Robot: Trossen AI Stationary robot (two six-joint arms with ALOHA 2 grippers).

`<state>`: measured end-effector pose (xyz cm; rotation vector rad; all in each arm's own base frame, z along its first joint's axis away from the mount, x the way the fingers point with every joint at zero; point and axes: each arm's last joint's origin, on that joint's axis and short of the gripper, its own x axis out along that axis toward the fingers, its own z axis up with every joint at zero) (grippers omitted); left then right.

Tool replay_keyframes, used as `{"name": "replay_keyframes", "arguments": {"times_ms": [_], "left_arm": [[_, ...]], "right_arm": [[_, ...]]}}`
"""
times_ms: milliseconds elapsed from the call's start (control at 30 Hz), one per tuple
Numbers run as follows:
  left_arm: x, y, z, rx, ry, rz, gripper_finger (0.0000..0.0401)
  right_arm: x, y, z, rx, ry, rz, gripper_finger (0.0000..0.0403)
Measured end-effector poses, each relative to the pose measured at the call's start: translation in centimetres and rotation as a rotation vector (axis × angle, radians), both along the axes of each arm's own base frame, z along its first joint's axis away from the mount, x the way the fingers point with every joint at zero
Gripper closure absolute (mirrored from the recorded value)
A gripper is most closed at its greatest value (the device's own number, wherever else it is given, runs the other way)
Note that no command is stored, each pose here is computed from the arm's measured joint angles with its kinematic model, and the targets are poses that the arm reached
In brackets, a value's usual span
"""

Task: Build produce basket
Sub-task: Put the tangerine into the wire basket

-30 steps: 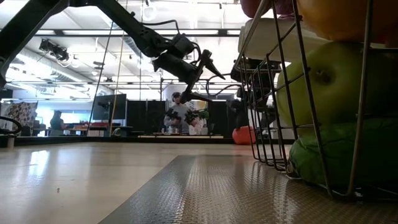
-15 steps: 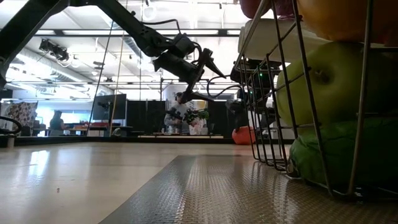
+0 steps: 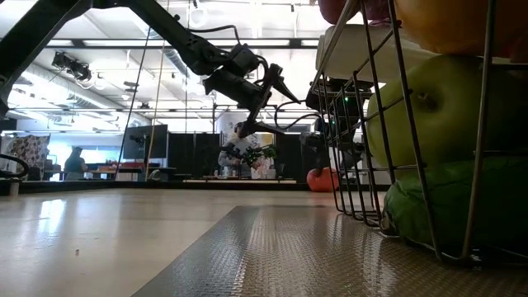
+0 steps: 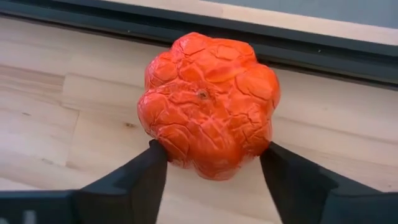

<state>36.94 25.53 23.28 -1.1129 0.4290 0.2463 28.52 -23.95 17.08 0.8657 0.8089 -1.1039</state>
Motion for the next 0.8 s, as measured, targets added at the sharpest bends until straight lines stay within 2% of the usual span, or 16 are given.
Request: {"name": "replay_keyframes", "arguments": {"times_ms": [167, 367, 633, 800], "left_arm": [[0.1, -0.1, 0.0, 0.0, 0.0, -0.004, 0.0008], [0.2, -0.3, 0.0, -0.012, -0.008, -0.03, 0.0008], [0.2, -0.3, 0.0, -0.015, -0.01, -0.038, 0.0008], [0.2, -0.3, 0.0, -0.015, -0.011, -0.042, 0.0008]], "right_arm": [[-0.1, 0.1, 0.0, 0.018, 0.002, 0.007, 0.018], [-0.1, 0.4, 0.3, 0.067, -0.035, 0.056, 0.018], [-0.5, 1.7, 3.6, 0.112, -0.156, 0.134, 0.018], [-1.3, 3.7, 6.1, 0.157, -0.177, 0.184, 0.018]]}}
